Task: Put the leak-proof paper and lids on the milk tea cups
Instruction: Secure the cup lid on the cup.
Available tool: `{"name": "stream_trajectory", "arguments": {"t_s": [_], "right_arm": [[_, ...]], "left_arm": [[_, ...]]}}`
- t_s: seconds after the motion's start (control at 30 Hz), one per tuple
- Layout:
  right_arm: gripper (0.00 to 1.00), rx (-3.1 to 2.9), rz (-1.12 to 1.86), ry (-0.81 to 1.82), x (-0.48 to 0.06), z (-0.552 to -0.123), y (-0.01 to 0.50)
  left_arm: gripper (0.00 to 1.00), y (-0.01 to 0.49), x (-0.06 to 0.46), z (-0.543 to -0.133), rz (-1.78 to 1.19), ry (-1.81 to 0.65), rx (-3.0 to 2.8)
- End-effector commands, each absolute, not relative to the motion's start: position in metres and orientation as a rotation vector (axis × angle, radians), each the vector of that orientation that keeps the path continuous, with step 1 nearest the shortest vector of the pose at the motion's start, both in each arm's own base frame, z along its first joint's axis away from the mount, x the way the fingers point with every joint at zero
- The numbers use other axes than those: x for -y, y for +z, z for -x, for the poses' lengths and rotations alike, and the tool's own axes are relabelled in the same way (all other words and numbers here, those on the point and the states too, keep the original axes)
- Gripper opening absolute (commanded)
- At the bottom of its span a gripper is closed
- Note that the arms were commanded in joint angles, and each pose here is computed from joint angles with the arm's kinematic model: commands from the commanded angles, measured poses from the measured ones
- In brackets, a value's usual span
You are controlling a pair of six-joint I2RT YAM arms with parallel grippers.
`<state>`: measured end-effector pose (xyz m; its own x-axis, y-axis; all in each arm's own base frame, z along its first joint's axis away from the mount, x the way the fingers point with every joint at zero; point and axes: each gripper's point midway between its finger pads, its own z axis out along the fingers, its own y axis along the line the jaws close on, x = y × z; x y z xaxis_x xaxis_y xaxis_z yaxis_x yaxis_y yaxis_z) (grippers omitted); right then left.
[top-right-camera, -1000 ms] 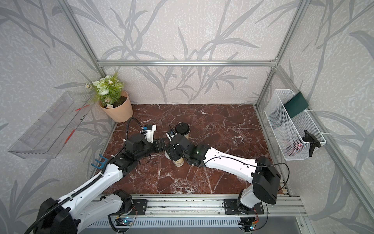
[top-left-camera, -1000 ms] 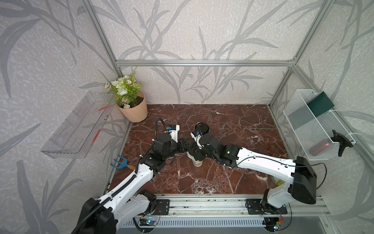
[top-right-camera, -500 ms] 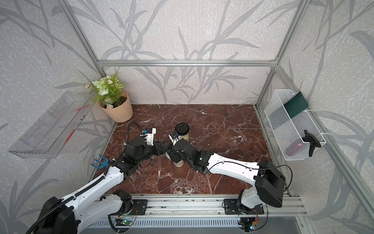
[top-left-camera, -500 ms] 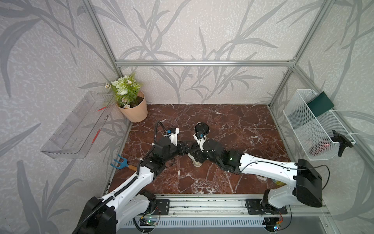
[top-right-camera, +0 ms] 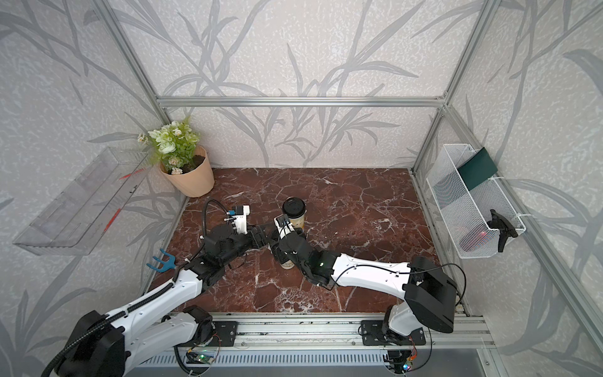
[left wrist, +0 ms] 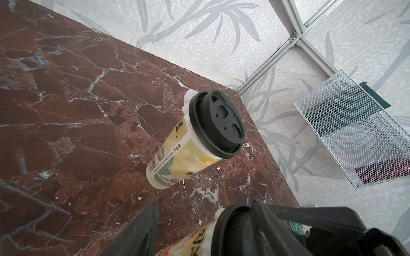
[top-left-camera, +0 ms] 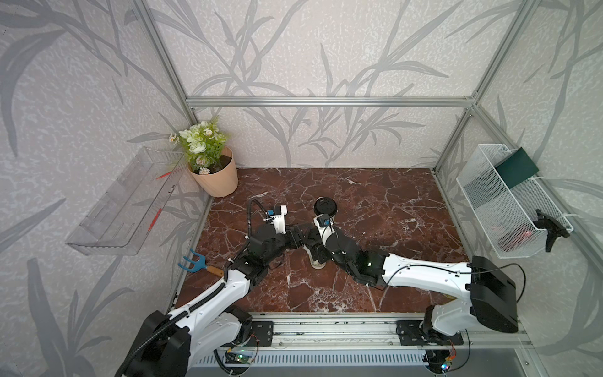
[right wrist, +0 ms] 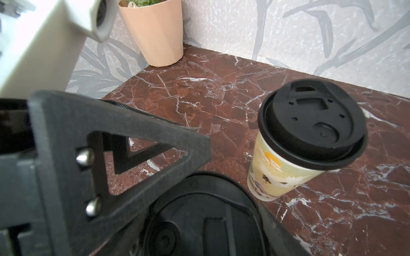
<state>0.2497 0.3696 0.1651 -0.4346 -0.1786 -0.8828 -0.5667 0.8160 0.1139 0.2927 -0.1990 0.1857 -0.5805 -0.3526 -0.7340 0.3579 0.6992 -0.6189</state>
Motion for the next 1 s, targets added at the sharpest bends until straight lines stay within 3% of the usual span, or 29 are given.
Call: {"name": "stream_trajectory", "arguments": {"t_s": [0.0,0.57,0.97], "right_arm": [[0.66,-2.668,0.988,0.06,-0.26,-0.144,-0.048],[0.66,-2.588,1.012,0.032,-0.253,-0.142,-0.046],[0.76,-2.422,1.014,0.079,-0.281,-0.168,0.034]], "left_arm": [[0.67,0.108,0.221,-0.226,-0.239,-0.996,-2.299],[0.72,0.121,0.224,-0.23,-0.272,-0.982,-2.284],[0.69,0.106,0.217,-0.229,-0.284,-0.901,-2.372]]}}
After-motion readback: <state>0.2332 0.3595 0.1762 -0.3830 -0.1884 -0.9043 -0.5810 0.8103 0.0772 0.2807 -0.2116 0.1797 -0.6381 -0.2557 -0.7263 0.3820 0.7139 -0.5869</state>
